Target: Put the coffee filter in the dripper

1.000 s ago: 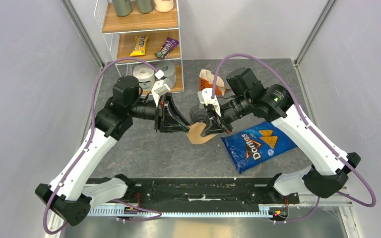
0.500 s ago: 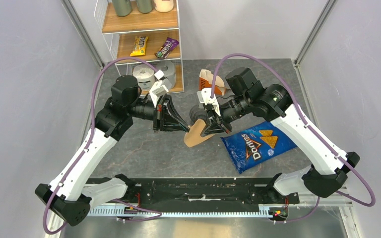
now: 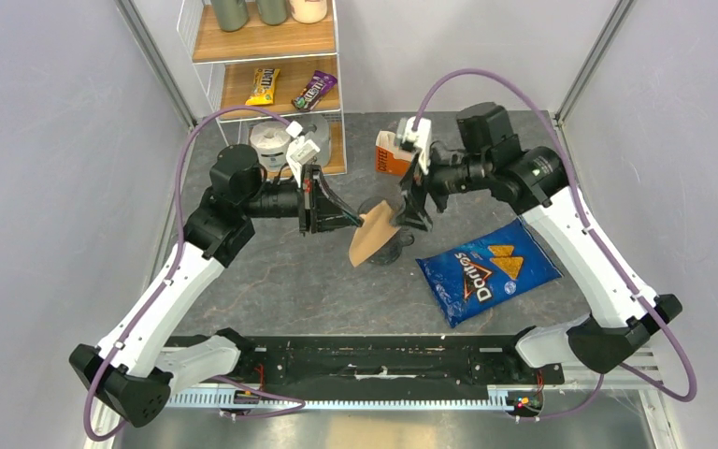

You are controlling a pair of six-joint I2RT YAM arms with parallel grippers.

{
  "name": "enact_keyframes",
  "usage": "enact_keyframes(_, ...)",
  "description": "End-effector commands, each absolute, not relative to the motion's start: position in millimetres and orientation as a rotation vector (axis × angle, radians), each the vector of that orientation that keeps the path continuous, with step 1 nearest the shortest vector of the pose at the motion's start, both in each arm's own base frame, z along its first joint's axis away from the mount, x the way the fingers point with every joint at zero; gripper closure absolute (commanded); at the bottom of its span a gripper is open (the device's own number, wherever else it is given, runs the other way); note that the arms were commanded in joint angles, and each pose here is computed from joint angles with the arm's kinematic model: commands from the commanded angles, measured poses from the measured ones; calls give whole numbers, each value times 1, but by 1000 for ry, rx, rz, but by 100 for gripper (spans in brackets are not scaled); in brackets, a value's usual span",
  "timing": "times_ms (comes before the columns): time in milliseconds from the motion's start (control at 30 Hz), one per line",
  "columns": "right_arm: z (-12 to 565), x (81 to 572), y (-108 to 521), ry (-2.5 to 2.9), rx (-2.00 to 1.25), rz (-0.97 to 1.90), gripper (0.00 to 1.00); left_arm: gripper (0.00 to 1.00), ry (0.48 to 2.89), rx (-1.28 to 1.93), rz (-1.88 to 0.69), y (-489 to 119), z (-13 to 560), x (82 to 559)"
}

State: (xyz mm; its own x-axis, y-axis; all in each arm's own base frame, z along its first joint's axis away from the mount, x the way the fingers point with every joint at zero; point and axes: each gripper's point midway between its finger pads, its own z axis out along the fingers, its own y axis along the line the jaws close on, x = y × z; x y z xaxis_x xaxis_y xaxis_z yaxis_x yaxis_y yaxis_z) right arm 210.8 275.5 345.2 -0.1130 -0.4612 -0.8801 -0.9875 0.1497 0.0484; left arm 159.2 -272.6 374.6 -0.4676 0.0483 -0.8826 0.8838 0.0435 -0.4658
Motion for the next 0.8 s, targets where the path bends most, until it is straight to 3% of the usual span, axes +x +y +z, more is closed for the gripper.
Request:
enact_keyframes(0, 393, 257, 248, 1722, -1042, 713, 5, 98, 1627, 708, -1398, -271, 390, 202)
enact_keyframes(133, 408, 270, 233, 1773, -842, 687, 14, 98, 1636, 554, -1296, -269, 399, 240)
enact_keyframes(300, 423, 245, 256, 1785, -809, 967, 23, 98, 1636, 514, -1298, -279, 401, 264)
enact_keyframes(400, 426, 246, 271, 1789, -778, 1094, 24, 98, 1617, 528, -1326, -288, 404, 268)
enact_keyframes(767, 407, 267, 287, 1844, -713, 1149, 24, 98, 1575, 521, -1395, -304, 413, 262)
